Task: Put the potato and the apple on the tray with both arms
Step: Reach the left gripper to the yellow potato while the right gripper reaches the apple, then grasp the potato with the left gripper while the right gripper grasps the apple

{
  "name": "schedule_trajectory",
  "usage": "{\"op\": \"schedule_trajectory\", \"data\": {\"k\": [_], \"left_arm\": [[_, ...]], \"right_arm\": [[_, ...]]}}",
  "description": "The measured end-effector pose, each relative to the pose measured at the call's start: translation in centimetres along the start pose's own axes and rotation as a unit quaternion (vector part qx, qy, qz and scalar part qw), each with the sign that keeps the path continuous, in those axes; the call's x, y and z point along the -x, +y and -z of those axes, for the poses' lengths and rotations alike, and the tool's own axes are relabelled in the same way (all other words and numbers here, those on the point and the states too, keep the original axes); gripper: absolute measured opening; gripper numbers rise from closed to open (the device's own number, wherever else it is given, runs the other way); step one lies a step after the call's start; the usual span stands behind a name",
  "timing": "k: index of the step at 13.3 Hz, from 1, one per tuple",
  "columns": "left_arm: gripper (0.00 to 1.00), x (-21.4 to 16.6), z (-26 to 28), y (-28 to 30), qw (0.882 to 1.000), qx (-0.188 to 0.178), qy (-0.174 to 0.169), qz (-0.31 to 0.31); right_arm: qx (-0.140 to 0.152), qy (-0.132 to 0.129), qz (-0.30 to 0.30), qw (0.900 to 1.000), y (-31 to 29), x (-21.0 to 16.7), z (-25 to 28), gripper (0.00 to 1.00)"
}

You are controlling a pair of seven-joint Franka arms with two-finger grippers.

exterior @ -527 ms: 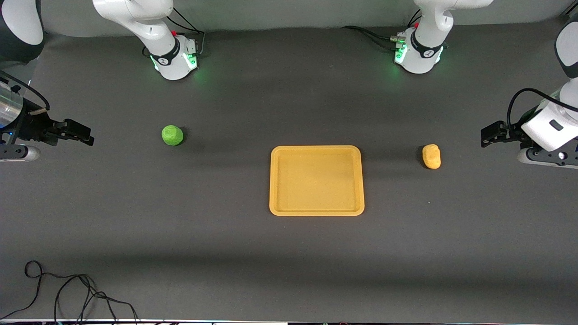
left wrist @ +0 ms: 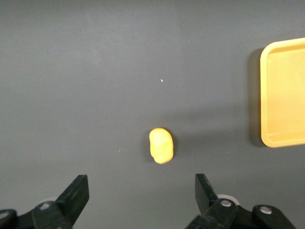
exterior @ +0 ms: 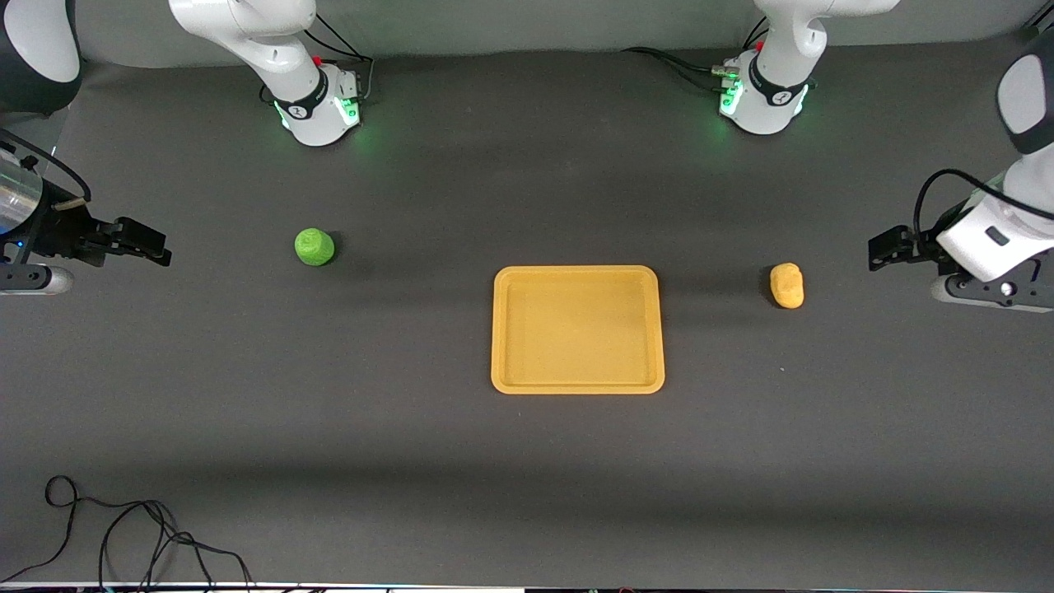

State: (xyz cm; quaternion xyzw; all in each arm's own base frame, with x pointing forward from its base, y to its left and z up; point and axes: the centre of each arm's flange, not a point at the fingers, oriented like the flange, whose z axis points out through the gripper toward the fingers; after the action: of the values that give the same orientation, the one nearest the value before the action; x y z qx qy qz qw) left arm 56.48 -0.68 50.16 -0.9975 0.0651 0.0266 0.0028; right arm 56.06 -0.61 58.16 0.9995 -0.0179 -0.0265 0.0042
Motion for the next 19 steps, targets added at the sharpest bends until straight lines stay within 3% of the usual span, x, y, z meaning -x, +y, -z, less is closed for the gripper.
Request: {"op": "schedule_trajectory", "data": {"k": [5,7,12,14,17,18,19], "left_arm": [[0.99,1.0,-13.0,0.4,1.000,0.000,-0.017,-0.003],[0.98,1.0,-18.7,0.7,0.999,0.001,-0.046,-0.006],[0.98,4.5,-26.7,1.0,0.993,0.018,-0.118,-0.003],[0.98,5.0,-28.7,1.3,0.990,0.048,-0.131,-0.016],[0.98,5.3,-30.3,0.2,0.987,0.065,-0.138,-0.047],[0.90,5.2,-30.5,-0.2,0.988,0.064,-0.133,-0.050],[0.76,5.0,-30.7,-0.3,0.989,0.062,-0.125,-0.053]], "right_arm": [[-0.011,-0.010,0.001,1.000,-0.4,0.1,-1.1,1.00],[-0.020,-0.005,0.009,1.000,-1.5,1.4,-2.5,1.00],[-0.021,0.006,0.026,0.999,-4.7,10.8,-6.4,1.00],[-0.021,0.003,0.028,0.999,-5.0,14.3,-8.0,1.00],[-0.023,-0.003,0.026,0.999,-4.2,18.4,-9.8,1.00],[-0.022,-0.004,0.026,0.999,-4.0,19.3,-10.2,1.00],[-0.021,-0.005,0.027,0.999,-3.9,20.1,-10.6,1.00]]}}
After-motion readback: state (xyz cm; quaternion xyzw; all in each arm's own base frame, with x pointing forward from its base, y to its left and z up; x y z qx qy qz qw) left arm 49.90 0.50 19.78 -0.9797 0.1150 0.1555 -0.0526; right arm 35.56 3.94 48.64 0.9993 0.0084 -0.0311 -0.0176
